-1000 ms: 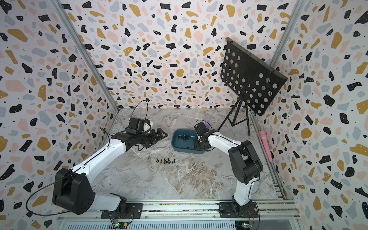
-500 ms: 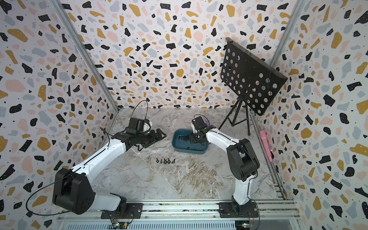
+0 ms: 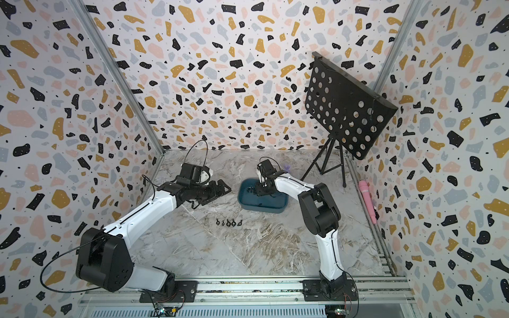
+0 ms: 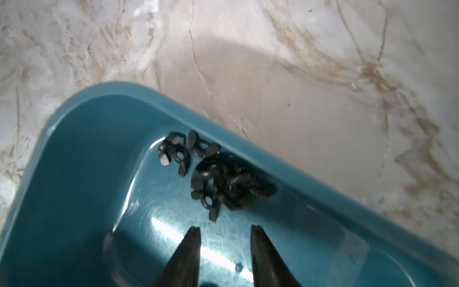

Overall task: Take out the wing nut from the storage box
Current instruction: Pick up the wing nut from the storage box.

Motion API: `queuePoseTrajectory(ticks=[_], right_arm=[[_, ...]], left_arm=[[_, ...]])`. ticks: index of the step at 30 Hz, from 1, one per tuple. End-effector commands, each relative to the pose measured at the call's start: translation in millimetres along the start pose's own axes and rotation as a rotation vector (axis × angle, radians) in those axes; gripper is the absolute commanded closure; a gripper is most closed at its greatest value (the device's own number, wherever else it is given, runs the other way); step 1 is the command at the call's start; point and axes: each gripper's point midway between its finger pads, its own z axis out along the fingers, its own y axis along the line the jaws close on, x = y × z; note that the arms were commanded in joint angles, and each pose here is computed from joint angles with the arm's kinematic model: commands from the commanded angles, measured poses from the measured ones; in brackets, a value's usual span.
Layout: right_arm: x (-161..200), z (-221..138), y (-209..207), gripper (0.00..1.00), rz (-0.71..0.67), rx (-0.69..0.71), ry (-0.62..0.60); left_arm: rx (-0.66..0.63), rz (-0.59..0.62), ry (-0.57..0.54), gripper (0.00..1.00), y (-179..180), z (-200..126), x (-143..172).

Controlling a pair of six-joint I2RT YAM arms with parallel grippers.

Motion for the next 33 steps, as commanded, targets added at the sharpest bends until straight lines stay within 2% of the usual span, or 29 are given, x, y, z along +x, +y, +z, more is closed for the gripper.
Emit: queuePoseTrajectory(ticks=[1,9,14,16,18,27,33], right_arm=[[-12.0,-6.4,7.5,0.62,-0.013,-0.024,-0.015],[-13.2,10.1,8.5,0.62,-0.019,-0.019,0.014],[-5.2,11.7,7.1,0.76,-0.009,-0.012,0.039],[0.6,8.1,4.7,0.85,-0.002,-0.002,0.039],[6.9,2.8,0.7,0.87,0.007,0.016,0.044],[39.9,-19.3,-15.1,0.85,0.022,0.083,0.067],[22.0,-33.5,-6.9,0.72,0.022,0.054,0.016]], left_arm=[[0.032,0.039,-0.021,0.09,-11.7,-5.3,-11.4],[0.035,0.04,-0.016,0.09,-12.0,-4.4,-11.1],[0.036,0.043,-0.016,0.09,-12.2,-5.2,-10.6],[0.035,0.043,-0.018,0.09,-12.0,-5.1,-10.9],[0.035,0.043,-0.016,0.09,-11.7,-4.9,-10.8],[0.042,0.043,-0.01,0.09,-12.8,-4.0,-10.3],[0.047,0.044,-0.011,0.09,-14.2,-5.0,-10.0]])
